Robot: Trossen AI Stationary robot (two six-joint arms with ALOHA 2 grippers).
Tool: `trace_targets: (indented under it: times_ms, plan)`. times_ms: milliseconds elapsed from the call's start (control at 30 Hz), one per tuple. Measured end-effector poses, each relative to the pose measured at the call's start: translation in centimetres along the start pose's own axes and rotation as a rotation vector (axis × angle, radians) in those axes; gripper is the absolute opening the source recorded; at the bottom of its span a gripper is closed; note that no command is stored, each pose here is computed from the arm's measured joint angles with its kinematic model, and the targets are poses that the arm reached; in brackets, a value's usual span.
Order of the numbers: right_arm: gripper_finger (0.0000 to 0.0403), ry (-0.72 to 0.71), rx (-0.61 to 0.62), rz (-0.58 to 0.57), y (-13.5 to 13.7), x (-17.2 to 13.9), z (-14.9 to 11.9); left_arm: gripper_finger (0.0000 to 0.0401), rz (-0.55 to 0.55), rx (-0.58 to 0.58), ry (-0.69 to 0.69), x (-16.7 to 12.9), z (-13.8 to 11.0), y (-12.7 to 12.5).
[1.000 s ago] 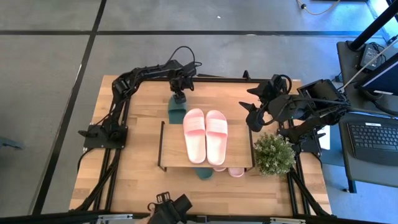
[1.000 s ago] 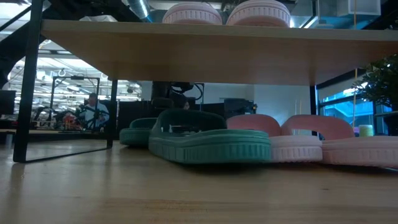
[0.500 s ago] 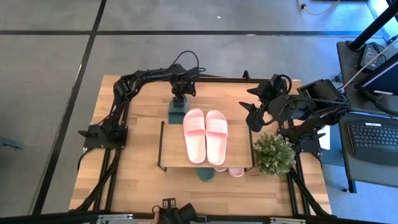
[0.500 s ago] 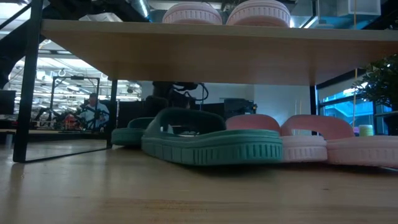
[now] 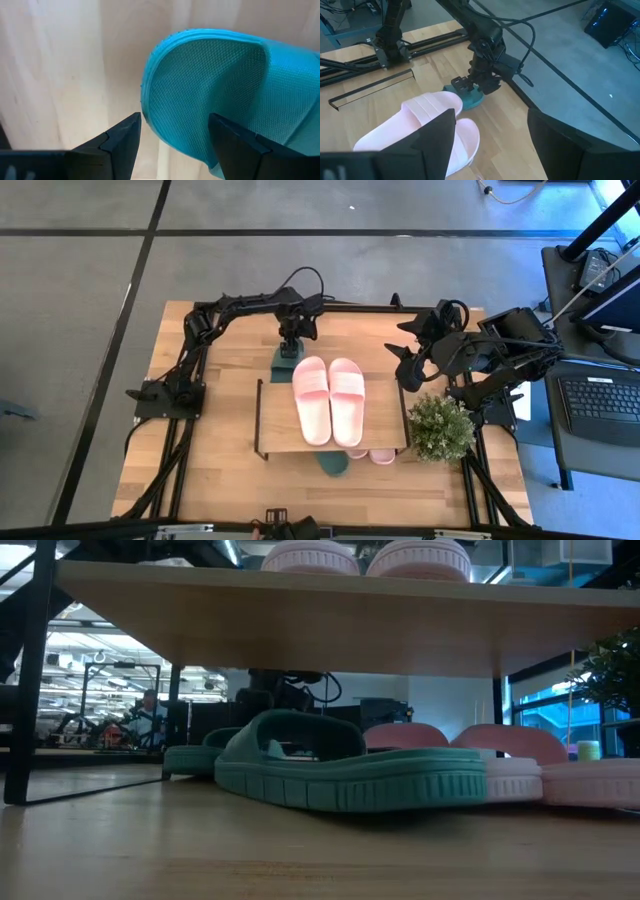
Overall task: Pick and place slides into the shelf
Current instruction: Put the green slipper under the shelf
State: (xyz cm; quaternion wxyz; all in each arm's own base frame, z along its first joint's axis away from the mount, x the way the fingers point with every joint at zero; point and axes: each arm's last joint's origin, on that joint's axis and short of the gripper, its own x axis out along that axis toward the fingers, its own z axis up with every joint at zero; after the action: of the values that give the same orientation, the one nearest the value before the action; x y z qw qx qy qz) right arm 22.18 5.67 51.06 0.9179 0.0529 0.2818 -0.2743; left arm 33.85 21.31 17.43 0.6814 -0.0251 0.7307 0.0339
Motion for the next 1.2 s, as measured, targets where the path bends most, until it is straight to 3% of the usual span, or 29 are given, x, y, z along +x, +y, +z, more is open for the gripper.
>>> trace_targets:
  times_ms: [167, 700, 900, 1200]
  plan:
    - [0.0249, 0.0, 0.0, 0.0, 0.0, 0.0, 0.0, 0.0224, 0.006, 0.013, 0.003, 0.0, 0.3, -0.7]
    - [0.0249, 0.0, -0.002, 0.0, 0.0, 0.0, 0.0, 0.0224, -0.116, -0.151, 0.07, -0.1, -0.9, -0.5]
    - [0.0249, 0.0, -0.005, 0.0, 0.0, 0.0, 0.0, 0.0224, -0.107, -0.16, 0.086, -0.2, -1.1, -0.4]
    - [0.0249, 0.0, -0.006, 0.001, 0.0, 0.0, 0.0, 0.0224, -0.033, -0.193, -0.095, -5.7, -2.7, 0.4]
